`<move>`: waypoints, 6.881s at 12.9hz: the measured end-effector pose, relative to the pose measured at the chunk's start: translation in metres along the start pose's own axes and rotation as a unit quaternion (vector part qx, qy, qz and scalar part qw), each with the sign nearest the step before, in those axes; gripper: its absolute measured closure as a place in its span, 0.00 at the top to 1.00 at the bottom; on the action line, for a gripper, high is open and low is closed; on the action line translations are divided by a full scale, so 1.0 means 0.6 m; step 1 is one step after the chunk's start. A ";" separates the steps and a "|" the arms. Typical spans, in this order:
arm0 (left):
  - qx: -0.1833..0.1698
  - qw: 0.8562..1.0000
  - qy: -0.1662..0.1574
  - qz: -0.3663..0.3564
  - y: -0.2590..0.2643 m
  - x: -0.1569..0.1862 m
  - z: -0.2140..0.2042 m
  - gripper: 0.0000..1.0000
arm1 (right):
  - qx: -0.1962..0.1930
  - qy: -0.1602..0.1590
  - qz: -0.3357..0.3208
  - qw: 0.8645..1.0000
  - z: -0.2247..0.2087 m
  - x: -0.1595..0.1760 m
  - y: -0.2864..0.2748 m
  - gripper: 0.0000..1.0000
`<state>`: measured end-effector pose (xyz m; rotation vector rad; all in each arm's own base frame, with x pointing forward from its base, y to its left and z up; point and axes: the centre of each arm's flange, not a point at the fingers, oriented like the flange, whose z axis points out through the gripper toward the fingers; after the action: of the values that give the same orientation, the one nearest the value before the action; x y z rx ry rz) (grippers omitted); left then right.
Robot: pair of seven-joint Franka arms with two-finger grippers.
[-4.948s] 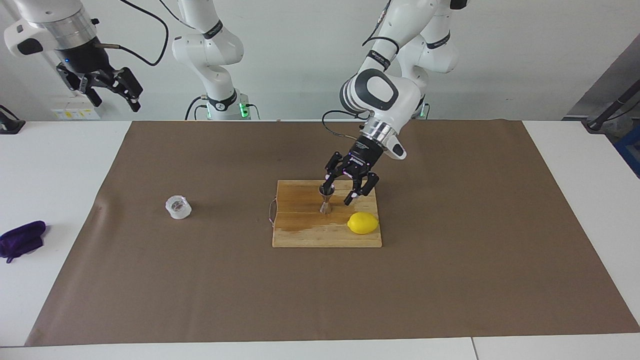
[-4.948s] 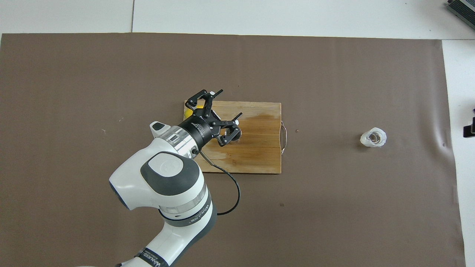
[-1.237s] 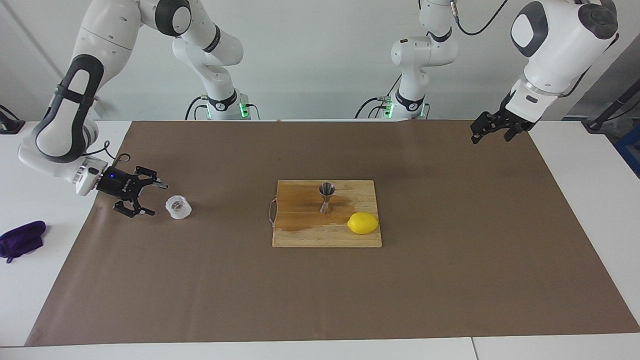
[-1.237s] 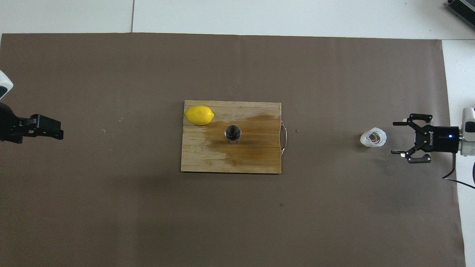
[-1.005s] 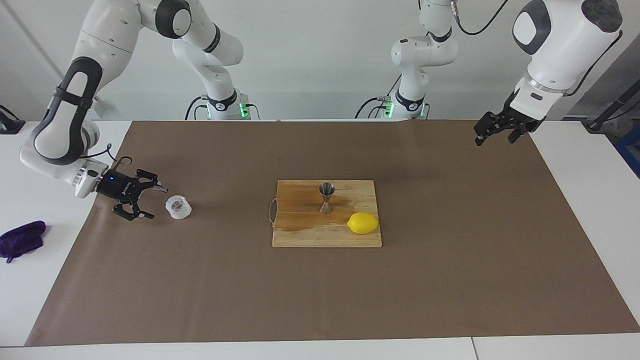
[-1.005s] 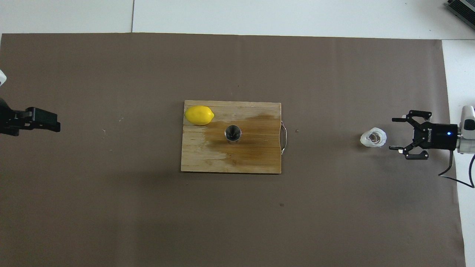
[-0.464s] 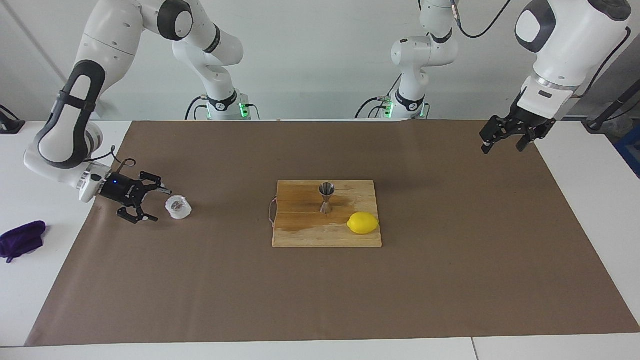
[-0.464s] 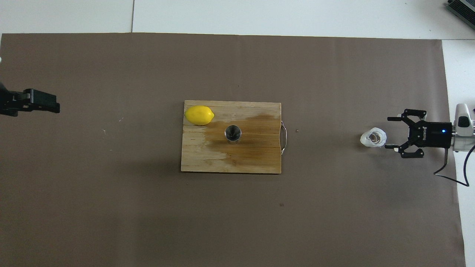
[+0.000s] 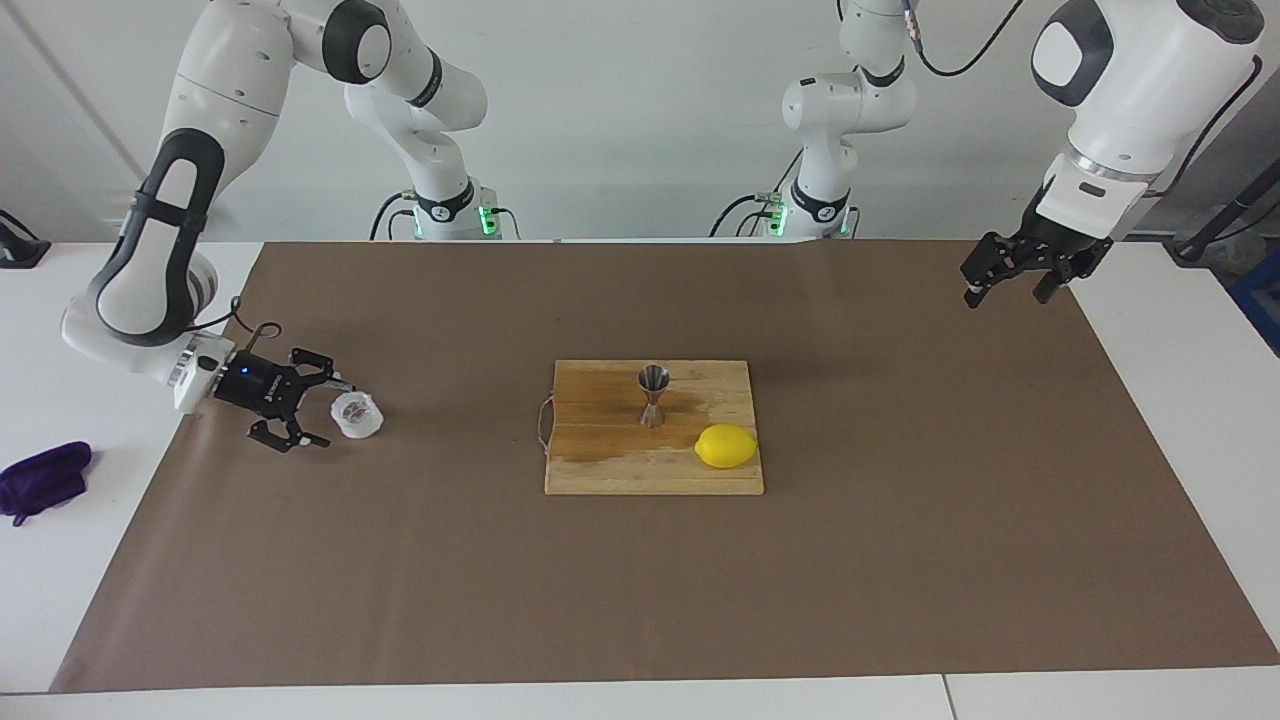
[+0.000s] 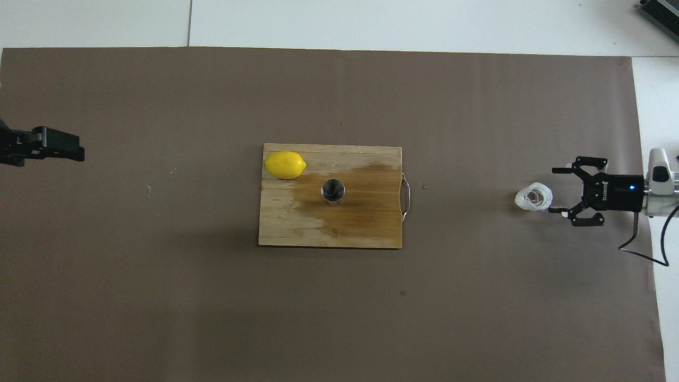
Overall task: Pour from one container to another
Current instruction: 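Position the open right gripper around the small glass cup, then close the right gripper on the glass cup, then lift the glass cup with the right gripper and carry it toward the metal cup, then tilt the glass cup over the metal cup with the right gripper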
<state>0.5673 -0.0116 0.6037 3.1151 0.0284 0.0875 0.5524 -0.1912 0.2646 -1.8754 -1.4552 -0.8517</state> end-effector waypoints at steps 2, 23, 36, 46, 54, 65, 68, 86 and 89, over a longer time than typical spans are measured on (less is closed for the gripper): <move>0.000 1.000 0.000 0.000 0.000 0.000 0.000 1.00 | 0.005 -0.002 0.001 1.000 0.006 -0.001 -0.003 1.00; 0.000 1.000 0.000 0.000 0.000 0.000 0.000 1.00 | 0.017 -0.022 -0.002 1.000 0.022 -0.004 -0.005 0.81; 0.000 1.000 0.000 0.000 0.000 0.000 0.000 1.00 | 0.010 -0.031 0.010 0.999 0.027 0.007 0.003 0.49; 0.000 1.000 0.000 0.000 0.000 0.000 0.000 1.00 | -0.012 -0.063 0.034 0.997 -0.024 0.197 0.006 0.49; 0.000 1.000 0.000 0.000 0.000 0.000 0.000 1.00 | -0.026 -0.091 0.048 0.994 0.066 0.394 0.007 0.49; 0.000 1.000 0.000 0.000 0.000 0.000 0.000 1.00 | 0.012 -0.146 -0.047 0.988 0.175 0.536 -0.037 0.49; 0.000 1.000 0.000 0.000 0.000 0.000 0.000 1.00 | 0.034 -0.143 -0.050 0.988 0.227 0.582 -0.068 0.49; 0.000 1.000 0.000 0.000 0.000 0.000 0.000 1.00 | 0.062 -0.184 -0.058 0.979 0.381 0.680 -0.183 0.49; 0.000 1.000 0.000 0.000 0.000 0.000 0.000 1.00 | 0.059 -0.185 -0.058 0.979 0.383 0.679 -0.185 0.49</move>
<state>0.5672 -0.0116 0.6036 3.1152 0.0285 0.0867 0.5489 0.2497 0.4557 -1.9446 -1.8091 -0.4682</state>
